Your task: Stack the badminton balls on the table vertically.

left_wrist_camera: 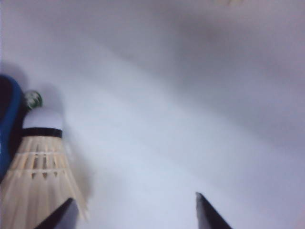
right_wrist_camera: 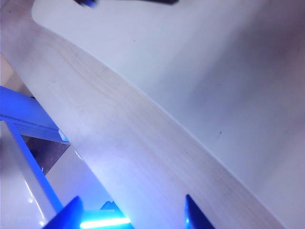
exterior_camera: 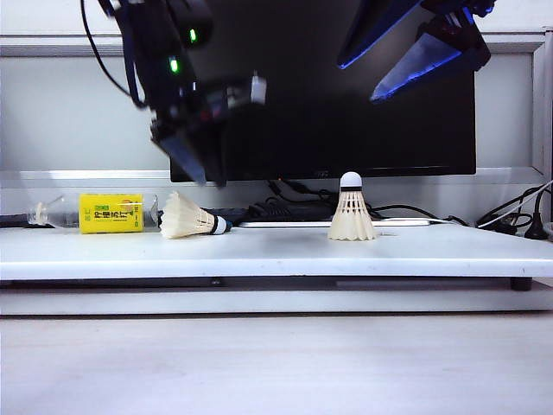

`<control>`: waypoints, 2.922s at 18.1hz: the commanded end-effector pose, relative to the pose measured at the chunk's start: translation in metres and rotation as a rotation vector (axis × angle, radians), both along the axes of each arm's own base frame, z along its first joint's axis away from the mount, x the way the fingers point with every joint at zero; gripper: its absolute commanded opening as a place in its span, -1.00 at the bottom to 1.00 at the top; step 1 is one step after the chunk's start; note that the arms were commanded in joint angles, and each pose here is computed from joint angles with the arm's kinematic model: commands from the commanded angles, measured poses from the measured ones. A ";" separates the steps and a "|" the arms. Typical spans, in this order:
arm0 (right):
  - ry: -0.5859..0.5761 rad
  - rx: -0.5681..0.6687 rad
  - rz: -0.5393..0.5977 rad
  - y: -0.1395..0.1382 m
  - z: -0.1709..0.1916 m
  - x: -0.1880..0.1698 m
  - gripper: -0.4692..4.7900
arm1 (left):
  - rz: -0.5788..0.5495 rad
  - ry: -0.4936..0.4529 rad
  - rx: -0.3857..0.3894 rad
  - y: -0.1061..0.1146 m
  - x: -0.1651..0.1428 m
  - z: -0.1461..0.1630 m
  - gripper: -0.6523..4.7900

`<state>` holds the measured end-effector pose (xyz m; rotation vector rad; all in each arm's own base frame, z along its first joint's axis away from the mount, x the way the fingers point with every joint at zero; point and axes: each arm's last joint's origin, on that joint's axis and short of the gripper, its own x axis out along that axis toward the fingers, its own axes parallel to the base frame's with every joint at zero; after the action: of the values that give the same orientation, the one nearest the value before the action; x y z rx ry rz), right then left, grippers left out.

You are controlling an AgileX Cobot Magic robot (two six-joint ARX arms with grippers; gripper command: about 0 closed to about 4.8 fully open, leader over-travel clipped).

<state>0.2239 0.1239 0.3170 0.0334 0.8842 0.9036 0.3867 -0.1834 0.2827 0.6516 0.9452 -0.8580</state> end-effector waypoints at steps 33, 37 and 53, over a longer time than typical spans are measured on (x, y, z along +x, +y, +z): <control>-0.217 0.022 0.034 0.003 0.013 0.008 0.22 | -0.026 -0.201 0.168 -0.013 0.042 -0.048 0.46; -0.217 0.022 0.034 0.003 0.013 0.008 0.22 | 0.002 -0.207 0.153 -0.014 0.043 -0.048 0.46; -0.206 0.025 0.031 0.003 0.012 0.008 0.20 | 0.046 -0.195 0.044 -0.020 0.052 -0.061 0.46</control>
<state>0.2326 0.1273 0.3260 -0.0561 0.7004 0.9257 0.4380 -0.2027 0.2232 0.7399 0.8009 -0.7153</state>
